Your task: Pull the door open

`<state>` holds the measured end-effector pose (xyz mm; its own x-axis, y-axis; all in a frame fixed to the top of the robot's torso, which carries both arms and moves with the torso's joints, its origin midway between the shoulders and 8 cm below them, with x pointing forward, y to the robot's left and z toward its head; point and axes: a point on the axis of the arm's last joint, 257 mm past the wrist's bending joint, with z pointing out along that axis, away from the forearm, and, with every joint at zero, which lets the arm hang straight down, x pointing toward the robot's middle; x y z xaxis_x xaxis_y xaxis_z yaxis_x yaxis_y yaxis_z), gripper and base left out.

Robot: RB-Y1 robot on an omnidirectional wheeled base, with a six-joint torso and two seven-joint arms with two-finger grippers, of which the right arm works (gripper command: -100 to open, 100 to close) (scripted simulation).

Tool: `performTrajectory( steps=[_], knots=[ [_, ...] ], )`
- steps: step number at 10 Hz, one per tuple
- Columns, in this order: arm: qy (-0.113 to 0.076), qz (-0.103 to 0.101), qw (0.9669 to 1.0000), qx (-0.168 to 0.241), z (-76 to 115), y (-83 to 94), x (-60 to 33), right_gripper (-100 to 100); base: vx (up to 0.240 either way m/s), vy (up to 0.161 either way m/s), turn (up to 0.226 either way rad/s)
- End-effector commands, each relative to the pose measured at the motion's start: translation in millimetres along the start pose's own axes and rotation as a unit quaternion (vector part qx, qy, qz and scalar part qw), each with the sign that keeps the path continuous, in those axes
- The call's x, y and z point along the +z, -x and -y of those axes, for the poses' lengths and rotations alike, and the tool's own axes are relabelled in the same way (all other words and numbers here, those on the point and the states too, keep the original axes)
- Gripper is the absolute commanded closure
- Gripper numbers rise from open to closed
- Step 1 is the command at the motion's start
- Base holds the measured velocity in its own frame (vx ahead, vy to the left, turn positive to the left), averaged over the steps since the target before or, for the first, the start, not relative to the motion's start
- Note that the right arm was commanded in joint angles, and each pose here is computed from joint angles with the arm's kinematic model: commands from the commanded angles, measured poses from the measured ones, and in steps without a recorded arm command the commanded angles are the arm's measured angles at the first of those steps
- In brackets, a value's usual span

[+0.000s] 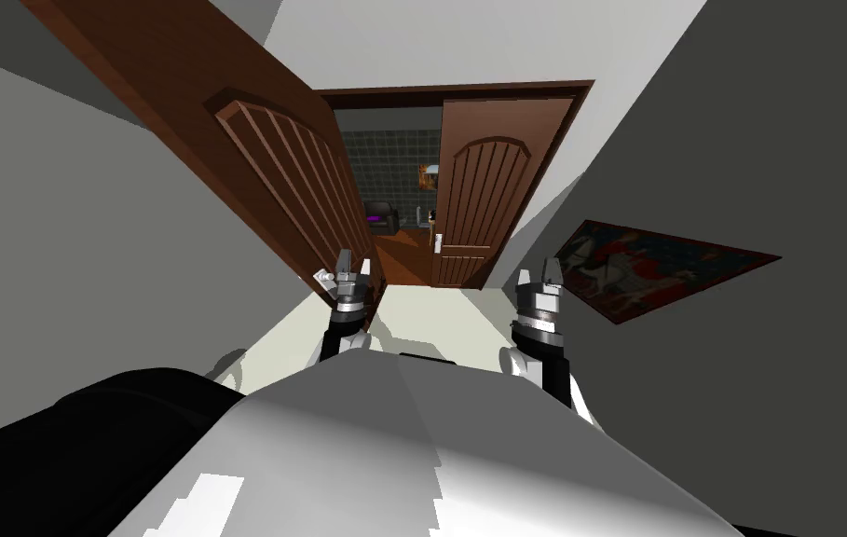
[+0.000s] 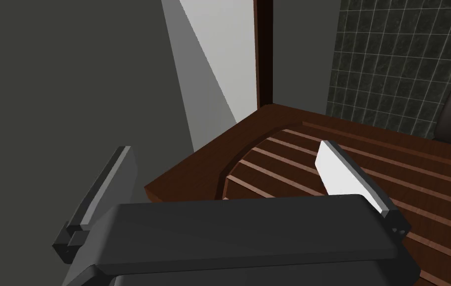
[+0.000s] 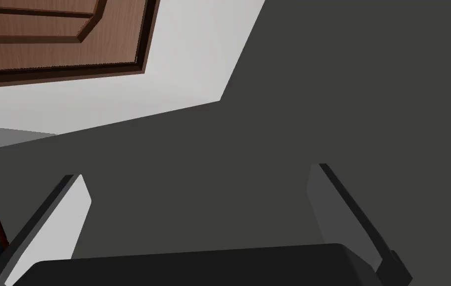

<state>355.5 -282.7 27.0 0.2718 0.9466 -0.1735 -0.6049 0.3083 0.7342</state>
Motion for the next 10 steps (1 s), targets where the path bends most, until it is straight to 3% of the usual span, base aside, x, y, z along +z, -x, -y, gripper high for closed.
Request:
performTrajectory(
  steps=[1,10],
  knots=[
    [-0.009,-0.006,0.9999,0.002,11.8,-3.9,0.0,-100,0.096,0.022,0.032],
    [-0.062,-0.031,0.9974,0.016,78.8,-22.6,-2.1,-100,0.144,0.024,0.031]
  ],
)
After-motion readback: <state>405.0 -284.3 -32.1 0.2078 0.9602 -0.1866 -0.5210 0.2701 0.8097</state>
